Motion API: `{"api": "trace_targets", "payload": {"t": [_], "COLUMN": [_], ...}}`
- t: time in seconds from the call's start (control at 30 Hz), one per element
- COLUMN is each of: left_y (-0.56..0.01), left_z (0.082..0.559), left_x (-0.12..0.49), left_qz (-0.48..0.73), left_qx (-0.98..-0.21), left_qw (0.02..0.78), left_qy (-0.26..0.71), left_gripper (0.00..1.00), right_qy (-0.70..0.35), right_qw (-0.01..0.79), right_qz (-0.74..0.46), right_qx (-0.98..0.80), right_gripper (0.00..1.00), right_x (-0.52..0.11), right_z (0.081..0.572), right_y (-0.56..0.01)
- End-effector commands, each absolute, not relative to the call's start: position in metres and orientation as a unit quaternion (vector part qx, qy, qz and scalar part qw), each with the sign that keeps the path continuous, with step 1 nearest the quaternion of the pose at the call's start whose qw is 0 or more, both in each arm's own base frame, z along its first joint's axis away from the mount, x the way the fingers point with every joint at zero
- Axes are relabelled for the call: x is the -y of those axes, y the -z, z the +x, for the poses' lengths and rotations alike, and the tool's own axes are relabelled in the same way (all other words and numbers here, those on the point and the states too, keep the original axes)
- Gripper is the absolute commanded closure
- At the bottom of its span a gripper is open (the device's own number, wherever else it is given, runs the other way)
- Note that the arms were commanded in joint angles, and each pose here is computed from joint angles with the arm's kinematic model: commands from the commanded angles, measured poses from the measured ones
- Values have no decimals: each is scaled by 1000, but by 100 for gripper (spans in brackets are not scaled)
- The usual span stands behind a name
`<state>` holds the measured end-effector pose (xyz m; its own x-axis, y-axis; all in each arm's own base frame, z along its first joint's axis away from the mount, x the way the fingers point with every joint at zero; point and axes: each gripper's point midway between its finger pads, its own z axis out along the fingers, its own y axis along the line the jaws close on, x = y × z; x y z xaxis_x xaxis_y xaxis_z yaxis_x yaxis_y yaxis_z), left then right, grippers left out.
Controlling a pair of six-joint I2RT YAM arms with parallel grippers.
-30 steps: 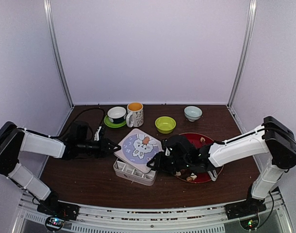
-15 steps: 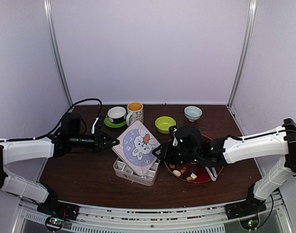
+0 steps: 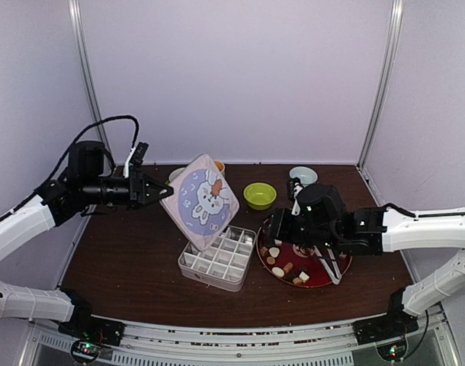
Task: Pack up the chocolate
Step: Put down the box lid at the corner of the board.
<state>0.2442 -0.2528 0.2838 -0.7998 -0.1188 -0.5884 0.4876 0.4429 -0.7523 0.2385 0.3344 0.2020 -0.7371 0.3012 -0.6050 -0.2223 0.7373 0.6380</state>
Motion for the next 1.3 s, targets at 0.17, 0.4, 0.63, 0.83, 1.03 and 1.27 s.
{"api": "trace_targets", "payload": {"t": [0.17,0.4,0.63,0.83,1.03,1.27], "left_y": [-290,-243,-189,-149,-113,-66], "left_z": [270,289,309,314,314,307], "left_x": [126,67,79,123,170,205], "left_qz": [108,78,76,114,153,158], "left_qx": [-893,-916,-922,-926,-929,-950], "left_qw": [426,379,354,330,296,259], "left_qy": [101,-111,-136,-140,-162,-82], "left_gripper": [100,100,100,100,93,72], "right_qy": [-255,-239,-215,-221,-230,-232], "right_qw": [432,443,453,459,452,451], "right_qz": [6,10,17,40,51,50], "right_qx": [-865,-864,-865,-860,-860,-860], "right_gripper": [61,61,61,61,60,60], "right_x": [-284,-267,-244,-227,-223,-222], "right_z": [247,247,247,245,245,245], "right_y": [-218,-220,-222,-219,-210,-212]}}
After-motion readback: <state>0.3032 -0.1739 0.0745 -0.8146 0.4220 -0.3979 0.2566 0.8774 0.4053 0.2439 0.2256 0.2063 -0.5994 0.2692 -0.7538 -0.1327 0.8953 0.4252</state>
